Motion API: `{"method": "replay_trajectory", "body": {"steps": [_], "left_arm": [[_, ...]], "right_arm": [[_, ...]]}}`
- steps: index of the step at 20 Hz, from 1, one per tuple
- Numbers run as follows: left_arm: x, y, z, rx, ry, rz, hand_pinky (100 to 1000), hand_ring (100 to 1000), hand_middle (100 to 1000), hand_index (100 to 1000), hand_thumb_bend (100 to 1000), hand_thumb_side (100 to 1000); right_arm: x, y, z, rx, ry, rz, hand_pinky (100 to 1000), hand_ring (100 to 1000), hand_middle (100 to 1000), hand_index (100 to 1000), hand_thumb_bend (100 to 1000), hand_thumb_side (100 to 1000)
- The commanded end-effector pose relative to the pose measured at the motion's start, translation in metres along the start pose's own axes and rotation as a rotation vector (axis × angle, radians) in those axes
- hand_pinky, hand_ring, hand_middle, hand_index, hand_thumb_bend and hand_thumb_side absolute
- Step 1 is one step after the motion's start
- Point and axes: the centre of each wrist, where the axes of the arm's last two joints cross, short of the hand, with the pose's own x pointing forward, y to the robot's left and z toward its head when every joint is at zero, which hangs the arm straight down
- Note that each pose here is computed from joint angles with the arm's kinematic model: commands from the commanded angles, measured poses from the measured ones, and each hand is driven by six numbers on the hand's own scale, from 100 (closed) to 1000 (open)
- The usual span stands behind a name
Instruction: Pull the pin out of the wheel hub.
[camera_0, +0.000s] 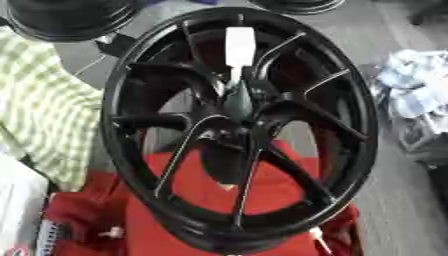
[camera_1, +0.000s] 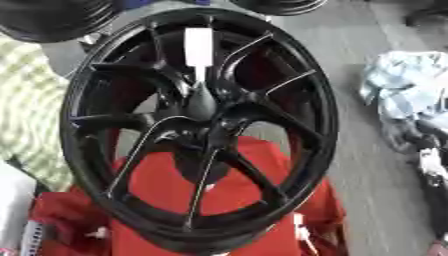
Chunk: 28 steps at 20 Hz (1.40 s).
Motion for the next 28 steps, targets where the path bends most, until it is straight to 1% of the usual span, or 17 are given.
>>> {"method": "replay_trajectory", "body": {"steps": [1,5,8,10,13,16,20,21,23,28], "left_arm": [[0.007,0.002,-0.002,-0.007,-0.032,-0.018,557,633,538,718,100,738],[0.008,0.002,-0.003,-0.014,-0.037,-0.024,557,633,538,718,100,733],[0.011,0.003,-0.007,-0.027,-0.060,-0.044,558,633,539,719,100,719],[0.018,0.005,-0.013,-0.047,-0.095,-0.071,560,634,541,720,100,701],[0.034,0.008,-0.028,-0.129,-0.175,-0.146,565,636,556,729,100,656],[0.057,0.011,-0.046,-0.253,-0.271,-0.264,574,643,573,743,100,623],[0.086,0.011,-0.064,-0.424,-0.360,-0.429,591,655,601,768,100,594],[0.092,0.011,-0.067,-0.467,-0.369,-0.475,598,662,622,782,100,597],[0.105,0.010,-0.073,-0.560,-0.358,-0.583,615,675,667,802,100,618],[0.132,0.008,-0.084,-0.729,-0.304,-0.818,647,692,672,810,100,605]], "right_arm": [[0.002,0.000,-0.001,0.005,-0.011,0.015,1000,826,869,787,100,559],[0.002,0.002,-0.002,0.005,-0.009,0.013,1000,826,869,787,100,568],[0.003,0.003,-0.002,0.010,-0.003,0.012,1000,826,869,787,100,573],[0.003,0.003,-0.002,0.013,0.002,0.013,1000,826,869,787,100,575],[0.002,0.003,-0.001,0.018,0.013,0.014,1000,826,870,787,100,581],[0.002,0.001,-0.001,0.023,0.018,0.018,1000,826,870,787,100,571],[0.002,0.000,0.002,0.033,0.019,0.023,1000,826,870,787,100,569],[0.001,0.001,0.002,0.035,0.022,0.023,1000,826,870,787,100,574],[0.001,0.001,0.003,0.033,0.029,0.021,1000,826,870,787,100,576],[0.001,0.000,0.003,0.034,0.034,0.025,1000,826,870,787,100,568]]}}
